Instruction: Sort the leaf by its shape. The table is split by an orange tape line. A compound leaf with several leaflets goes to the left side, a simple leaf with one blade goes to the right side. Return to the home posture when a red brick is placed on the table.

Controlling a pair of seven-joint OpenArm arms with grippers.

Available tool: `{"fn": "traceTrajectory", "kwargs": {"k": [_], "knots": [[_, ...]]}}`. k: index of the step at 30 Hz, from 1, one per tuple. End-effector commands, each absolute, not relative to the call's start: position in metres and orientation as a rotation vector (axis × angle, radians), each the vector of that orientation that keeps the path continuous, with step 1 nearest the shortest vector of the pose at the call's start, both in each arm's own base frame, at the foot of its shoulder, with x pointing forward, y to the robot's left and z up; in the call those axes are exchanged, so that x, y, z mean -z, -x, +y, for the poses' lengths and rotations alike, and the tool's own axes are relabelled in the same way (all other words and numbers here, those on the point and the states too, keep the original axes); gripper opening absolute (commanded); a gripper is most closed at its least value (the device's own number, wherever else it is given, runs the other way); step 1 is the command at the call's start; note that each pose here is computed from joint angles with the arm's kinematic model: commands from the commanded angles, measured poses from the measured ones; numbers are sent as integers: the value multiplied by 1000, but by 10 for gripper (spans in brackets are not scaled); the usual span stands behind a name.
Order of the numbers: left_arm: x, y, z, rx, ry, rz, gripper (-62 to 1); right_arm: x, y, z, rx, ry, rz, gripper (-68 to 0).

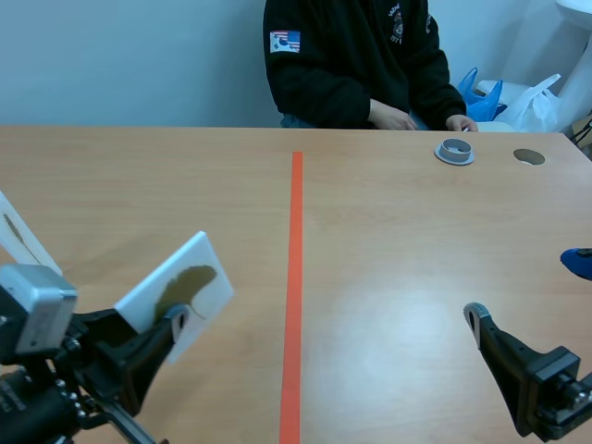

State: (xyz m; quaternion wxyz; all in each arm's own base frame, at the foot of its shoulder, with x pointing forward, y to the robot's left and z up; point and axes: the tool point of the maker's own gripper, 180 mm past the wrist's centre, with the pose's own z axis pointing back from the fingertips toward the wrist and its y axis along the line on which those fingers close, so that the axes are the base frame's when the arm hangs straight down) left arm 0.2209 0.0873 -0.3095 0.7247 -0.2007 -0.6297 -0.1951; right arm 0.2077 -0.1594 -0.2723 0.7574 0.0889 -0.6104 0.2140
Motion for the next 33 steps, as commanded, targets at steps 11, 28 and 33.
{"fn": "traceTrajectory", "kwargs": {"k": [11, 28, 33], "knots": [[297, -248, 177, 255, 210, -1450, -577, 263, -214, -165, -467, -179, -1369, 4], [347, -260, 246, 22, 54, -1385, -577, 263, -214, -165, -467, -179, -1369, 4], [361, -254, 254, 0, 39, -1357, -577, 263, -214, -165, -467, -179, -1369, 4]]}}
